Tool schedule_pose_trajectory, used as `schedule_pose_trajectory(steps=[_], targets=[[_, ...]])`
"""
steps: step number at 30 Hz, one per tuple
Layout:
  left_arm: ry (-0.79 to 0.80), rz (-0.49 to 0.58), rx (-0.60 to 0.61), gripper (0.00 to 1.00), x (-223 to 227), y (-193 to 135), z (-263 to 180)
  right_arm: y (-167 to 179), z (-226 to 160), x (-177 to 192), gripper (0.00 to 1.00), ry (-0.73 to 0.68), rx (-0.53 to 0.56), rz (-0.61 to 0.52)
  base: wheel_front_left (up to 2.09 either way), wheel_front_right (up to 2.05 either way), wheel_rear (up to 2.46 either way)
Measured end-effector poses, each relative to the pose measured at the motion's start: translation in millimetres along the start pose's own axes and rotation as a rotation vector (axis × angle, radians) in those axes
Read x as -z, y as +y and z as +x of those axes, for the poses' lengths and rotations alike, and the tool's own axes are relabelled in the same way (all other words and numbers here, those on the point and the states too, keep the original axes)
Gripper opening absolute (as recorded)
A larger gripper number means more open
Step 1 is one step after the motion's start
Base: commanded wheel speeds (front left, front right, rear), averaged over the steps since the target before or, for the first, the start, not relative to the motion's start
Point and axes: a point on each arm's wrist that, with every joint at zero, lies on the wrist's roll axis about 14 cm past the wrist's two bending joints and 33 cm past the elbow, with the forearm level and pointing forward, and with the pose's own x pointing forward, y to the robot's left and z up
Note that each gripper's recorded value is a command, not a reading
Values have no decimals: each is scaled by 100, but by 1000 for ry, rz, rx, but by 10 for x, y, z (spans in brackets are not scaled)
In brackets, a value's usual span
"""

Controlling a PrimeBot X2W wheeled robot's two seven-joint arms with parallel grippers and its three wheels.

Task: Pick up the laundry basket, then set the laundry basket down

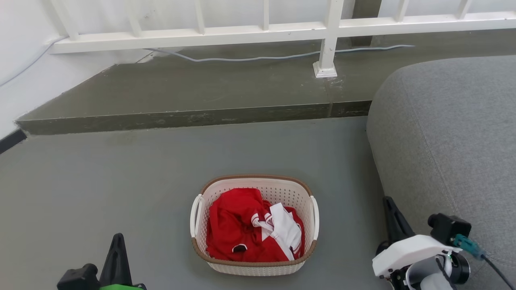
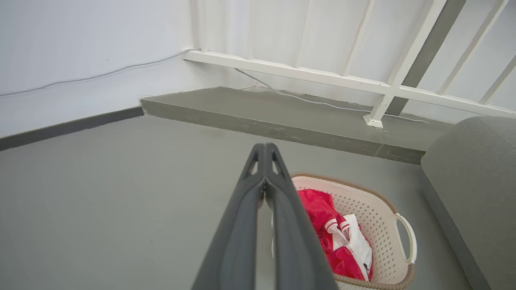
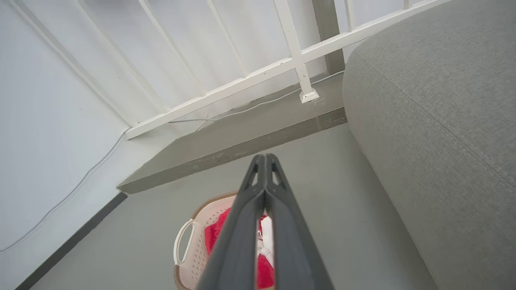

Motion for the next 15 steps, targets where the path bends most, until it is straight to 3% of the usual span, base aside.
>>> schedule_pose_trajectory(steps=[15], targets=[[71, -255, -45, 0, 99, 100, 8, -167, 35, -1, 0, 38, 60, 219, 0, 0, 0]])
